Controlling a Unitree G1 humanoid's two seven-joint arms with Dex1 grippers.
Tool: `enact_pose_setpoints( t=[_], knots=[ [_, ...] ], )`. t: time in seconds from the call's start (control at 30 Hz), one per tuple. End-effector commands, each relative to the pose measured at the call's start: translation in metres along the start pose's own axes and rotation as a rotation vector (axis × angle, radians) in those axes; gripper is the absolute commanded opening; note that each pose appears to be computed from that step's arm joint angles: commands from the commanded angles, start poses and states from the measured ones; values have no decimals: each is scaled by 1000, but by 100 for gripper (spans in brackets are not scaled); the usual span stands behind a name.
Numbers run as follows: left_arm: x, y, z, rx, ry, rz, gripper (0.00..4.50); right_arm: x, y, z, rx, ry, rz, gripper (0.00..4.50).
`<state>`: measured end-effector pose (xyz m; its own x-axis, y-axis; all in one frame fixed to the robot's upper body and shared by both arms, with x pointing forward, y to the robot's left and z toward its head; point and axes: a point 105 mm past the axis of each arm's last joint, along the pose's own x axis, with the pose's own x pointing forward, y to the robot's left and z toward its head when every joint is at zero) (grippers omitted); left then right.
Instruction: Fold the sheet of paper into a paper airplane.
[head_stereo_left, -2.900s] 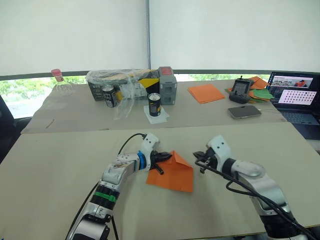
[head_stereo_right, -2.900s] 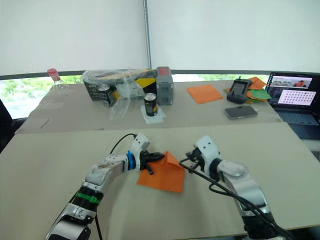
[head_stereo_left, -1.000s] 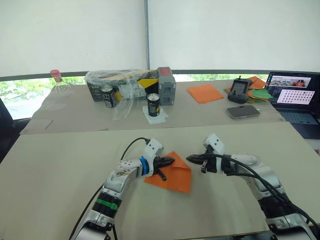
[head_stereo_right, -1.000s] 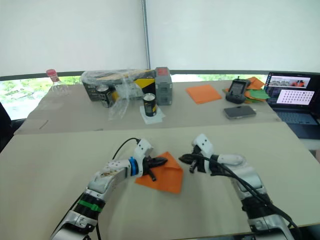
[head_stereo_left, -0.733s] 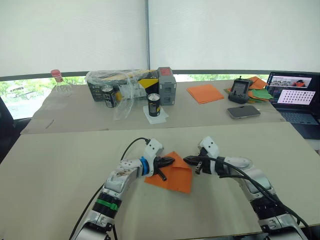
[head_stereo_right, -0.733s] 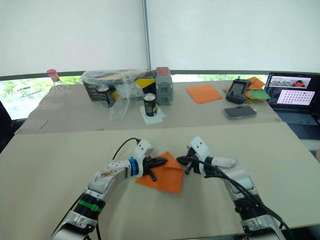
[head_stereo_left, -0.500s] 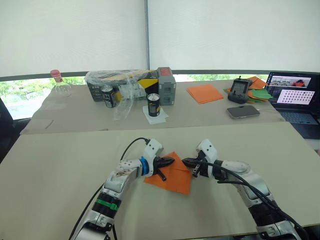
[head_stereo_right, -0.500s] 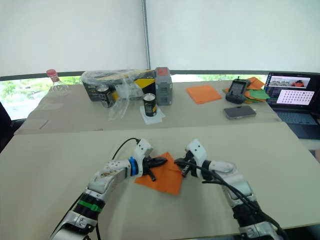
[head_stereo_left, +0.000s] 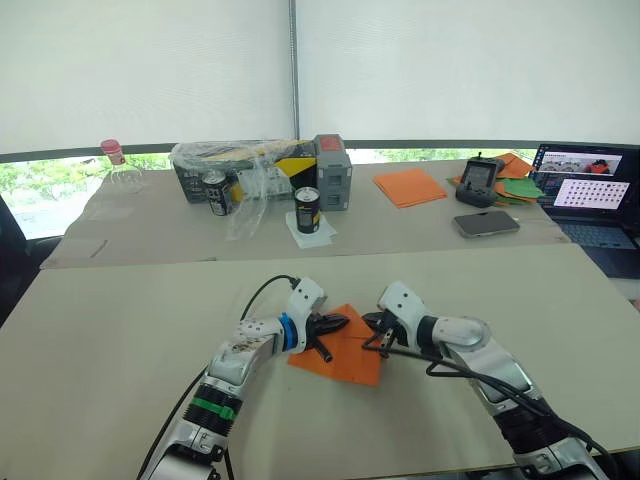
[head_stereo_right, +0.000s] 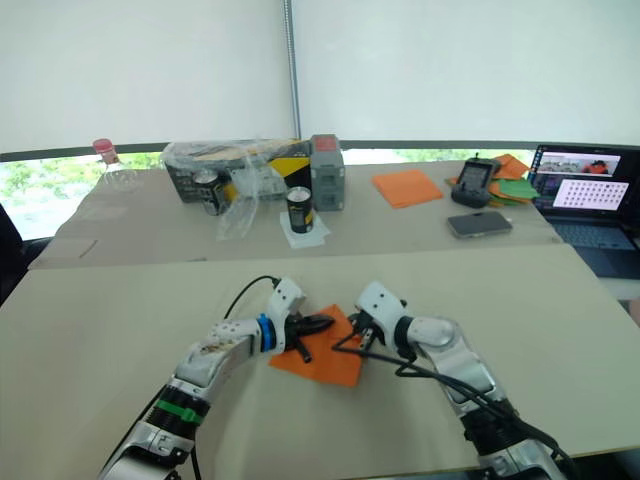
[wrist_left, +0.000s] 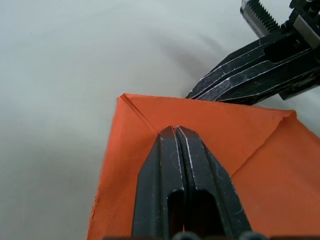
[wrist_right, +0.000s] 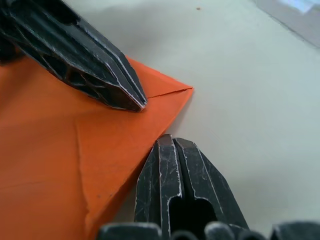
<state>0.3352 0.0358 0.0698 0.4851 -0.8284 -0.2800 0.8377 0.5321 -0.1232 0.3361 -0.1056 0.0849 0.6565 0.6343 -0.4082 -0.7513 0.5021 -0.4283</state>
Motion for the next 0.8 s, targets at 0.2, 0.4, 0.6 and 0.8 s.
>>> enact_pose_setpoints(
  t=[0.2, 0.4, 0.6, 0.8],
  knots=[
    [-5, 5, -1, -11, 16, 9, 6, -29, 23, 27, 544, -236, 172, 0],
    [-5, 7, -1, -9, 18, 12, 6, -33, 19, 19, 577, -213, 158, 0],
    [-14, 14, -2, -11, 19, 41, 6, -26, 23, 39, 566, -263, 183, 0],
    [-21, 19, -2, -6, 22, 63, 6, -16, 26, 42, 548, -253, 188, 0]
  ],
)
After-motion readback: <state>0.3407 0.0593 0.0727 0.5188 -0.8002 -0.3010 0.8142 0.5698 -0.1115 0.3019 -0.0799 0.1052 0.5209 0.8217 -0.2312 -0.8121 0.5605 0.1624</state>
